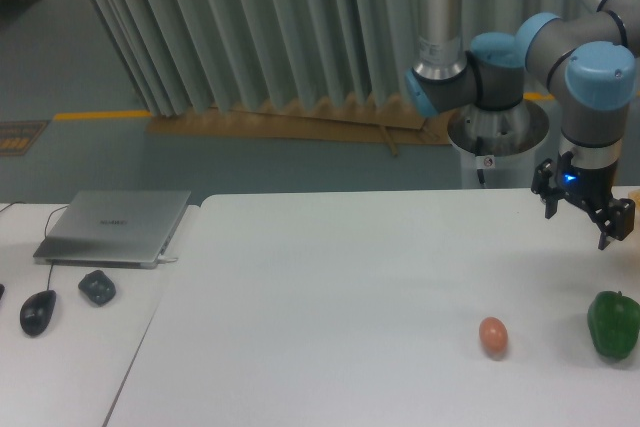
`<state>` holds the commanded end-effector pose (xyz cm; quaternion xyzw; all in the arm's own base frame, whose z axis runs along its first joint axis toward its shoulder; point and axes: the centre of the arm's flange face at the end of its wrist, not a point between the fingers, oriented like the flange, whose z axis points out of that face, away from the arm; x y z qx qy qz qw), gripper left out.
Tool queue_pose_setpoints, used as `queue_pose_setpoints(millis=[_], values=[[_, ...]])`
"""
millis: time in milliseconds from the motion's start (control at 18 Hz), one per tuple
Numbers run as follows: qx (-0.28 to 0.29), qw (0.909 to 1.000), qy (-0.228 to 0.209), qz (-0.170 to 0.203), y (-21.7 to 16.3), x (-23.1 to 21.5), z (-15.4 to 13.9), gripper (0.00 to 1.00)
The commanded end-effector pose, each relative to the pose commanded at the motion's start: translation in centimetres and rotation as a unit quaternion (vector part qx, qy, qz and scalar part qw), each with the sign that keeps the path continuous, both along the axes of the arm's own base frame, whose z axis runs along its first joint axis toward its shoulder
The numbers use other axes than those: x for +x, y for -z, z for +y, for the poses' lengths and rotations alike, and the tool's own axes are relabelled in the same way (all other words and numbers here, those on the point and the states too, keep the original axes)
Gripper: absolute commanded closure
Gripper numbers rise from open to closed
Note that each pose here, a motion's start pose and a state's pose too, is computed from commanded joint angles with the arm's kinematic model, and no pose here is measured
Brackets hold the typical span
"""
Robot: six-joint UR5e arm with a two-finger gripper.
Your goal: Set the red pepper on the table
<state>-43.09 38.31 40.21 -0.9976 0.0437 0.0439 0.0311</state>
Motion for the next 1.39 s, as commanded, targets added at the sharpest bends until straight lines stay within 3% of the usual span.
queue_pose_setpoints(millis=[56,111,278,444,611,722,833,1000,1056,1111,1167,1278,1333,1389], values=[[-0.002,0.9999,0.016,0.001,0.1,-0.5,-0.5,0.0],[-0.018,0.9979,0.062,-0.006,1.1,-2.6,-3.3,0.0],[-0.022,0.9958,0.088,-0.005,1.2,-3.9,-5.0,0.0],[-0.03,0.9889,0.146,-0.005,1.4,-4.3,-5.7,0.0],[-0.036,0.9767,0.211,-0.011,1.7,-5.0,-7.0,0.0],[-0.041,0.9611,0.273,-0.014,2.2,-6.0,-9.0,0.0],[-0.043,0.9536,0.297,-0.02,2.7,-6.1,-9.6,0.0],[-0.044,0.9499,0.309,-0.023,2.8,-6.5,-10.6,0.0],[-0.047,0.945,0.323,-0.023,2.9,-6.8,-11.0,0.0],[-0.059,0.9333,0.353,-0.032,3.9,-7.7,-12.0,0.0],[-0.083,0.9148,0.394,-0.035,4.1,-8.3,-13.0,0.0],[-0.117,0.8914,0.436,-0.046,4.7,-9.2,-13.7,0.0],[-0.127,0.8837,0.448,-0.048,4.6,-9.4,-14.2,0.0],[-0.13,0.8816,0.451,-0.05,4.6,-10.0,-15.3,0.0]])
